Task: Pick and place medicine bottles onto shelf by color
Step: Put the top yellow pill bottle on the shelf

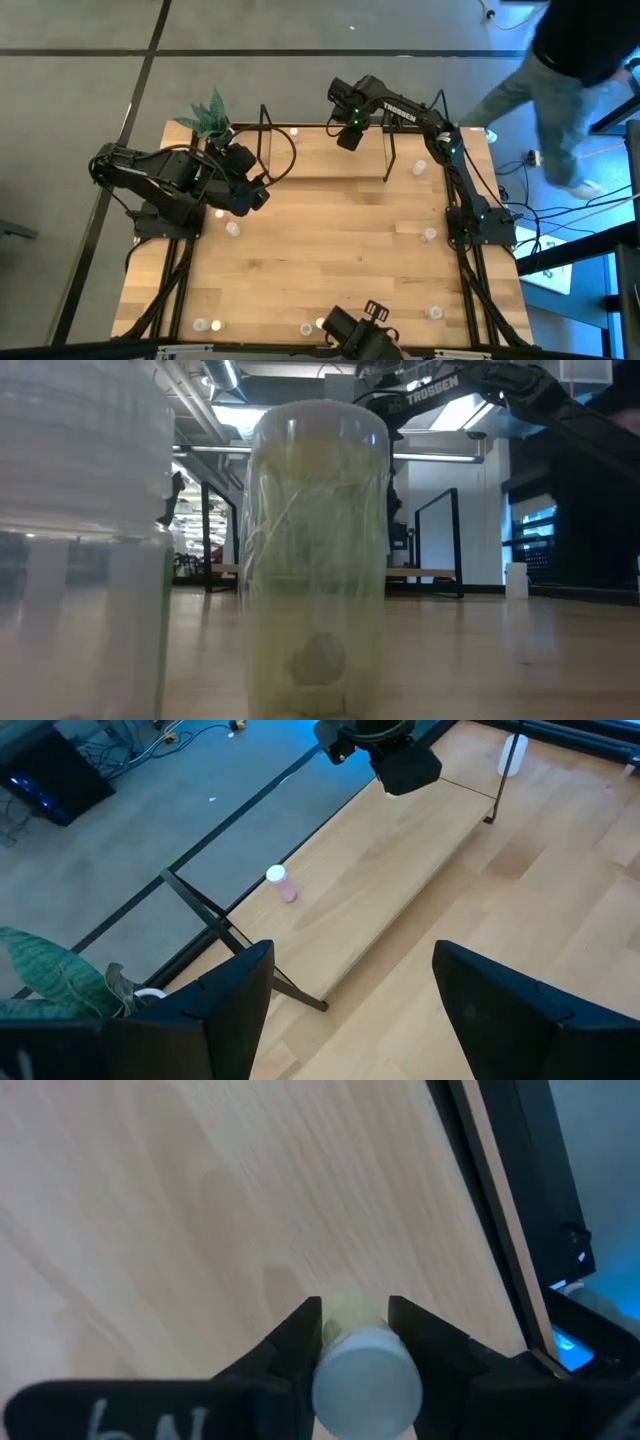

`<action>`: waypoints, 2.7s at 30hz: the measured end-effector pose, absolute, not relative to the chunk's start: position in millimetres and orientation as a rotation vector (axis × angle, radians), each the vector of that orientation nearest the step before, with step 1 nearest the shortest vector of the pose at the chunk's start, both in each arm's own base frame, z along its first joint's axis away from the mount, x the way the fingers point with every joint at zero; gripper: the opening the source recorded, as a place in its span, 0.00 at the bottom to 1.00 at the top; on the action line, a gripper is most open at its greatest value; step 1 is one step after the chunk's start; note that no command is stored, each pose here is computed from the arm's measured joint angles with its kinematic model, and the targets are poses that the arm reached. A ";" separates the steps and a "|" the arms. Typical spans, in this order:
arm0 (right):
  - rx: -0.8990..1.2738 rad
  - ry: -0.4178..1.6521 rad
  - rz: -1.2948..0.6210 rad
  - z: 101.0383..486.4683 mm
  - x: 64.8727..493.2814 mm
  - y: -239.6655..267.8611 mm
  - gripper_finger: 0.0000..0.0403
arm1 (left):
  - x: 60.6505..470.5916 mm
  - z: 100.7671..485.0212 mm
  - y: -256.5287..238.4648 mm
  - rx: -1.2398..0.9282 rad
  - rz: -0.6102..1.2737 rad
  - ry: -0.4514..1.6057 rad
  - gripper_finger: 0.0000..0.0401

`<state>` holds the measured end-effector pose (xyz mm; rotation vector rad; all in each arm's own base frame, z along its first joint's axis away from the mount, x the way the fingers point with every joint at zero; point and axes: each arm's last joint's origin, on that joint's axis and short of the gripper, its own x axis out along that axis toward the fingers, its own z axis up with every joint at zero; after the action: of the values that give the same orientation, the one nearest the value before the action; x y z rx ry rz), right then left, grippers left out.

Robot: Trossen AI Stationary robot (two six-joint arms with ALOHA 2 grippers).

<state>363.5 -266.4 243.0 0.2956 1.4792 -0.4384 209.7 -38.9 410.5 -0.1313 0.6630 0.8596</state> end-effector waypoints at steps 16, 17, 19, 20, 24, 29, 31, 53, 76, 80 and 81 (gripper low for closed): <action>0.303 1.515 -0.419 246.5 361.1 -260.0 0.29 | 209.7 410.5 -38.9 -0.131 0.860 0.663 0.67; 0.300 1.516 -0.418 247.4 361.3 -258.9 0.28 | 209.6 410.6 -38.9 -0.131 0.860 0.663 0.67; 0.296 1.523 -0.409 248.1 362.5 -255.9 0.28 | 209.6 410.6 -38.9 -0.131 0.860 0.663 0.67; 0.294 1.524 -0.406 248.1 363.2 -254.8 0.27 | 209.7 410.5 -38.9 -0.131 0.860 0.663 0.67; 0.276 1.525 -0.390 248.1 366.4 -250.3 0.28 | 209.7 410.5 -38.9 -0.131 0.860 0.663 0.67; 0.225 1.513 -0.351 258.9 366.4 -242.7 0.28 | 209.6 410.6 -38.9 -0.129 0.859 0.664 0.67; 0.211 1.482 -0.358 272.7 362.0 -239.7 0.27 | 209.7 410.5 -38.9 -0.129 0.859 0.664 0.67; 0.165 1.246 -0.409 336.2 339.4 -232.3 0.29 | 209.6 410.5 -39.4 -0.130 0.858 0.663 0.67; 0.076 1.233 -0.408 288.8 336.8 -229.8 0.29 | 209.6 410.5 -38.4 -0.129 0.861 0.664 0.67; 0.020 1.271 -0.384 275.6 334.2 -233.2 0.29 | 209.7 410.4 -38.5 -0.129 0.861 0.664 0.67; 0.014 1.279 -0.378 272.8 332.7 -234.7 0.29 | 209.7 410.4 -38.5 -0.129 0.861 0.664 0.67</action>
<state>332.7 -234.7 272.8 0.0138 1.2790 -0.3784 209.7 -38.5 410.4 -0.1294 0.6644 0.8613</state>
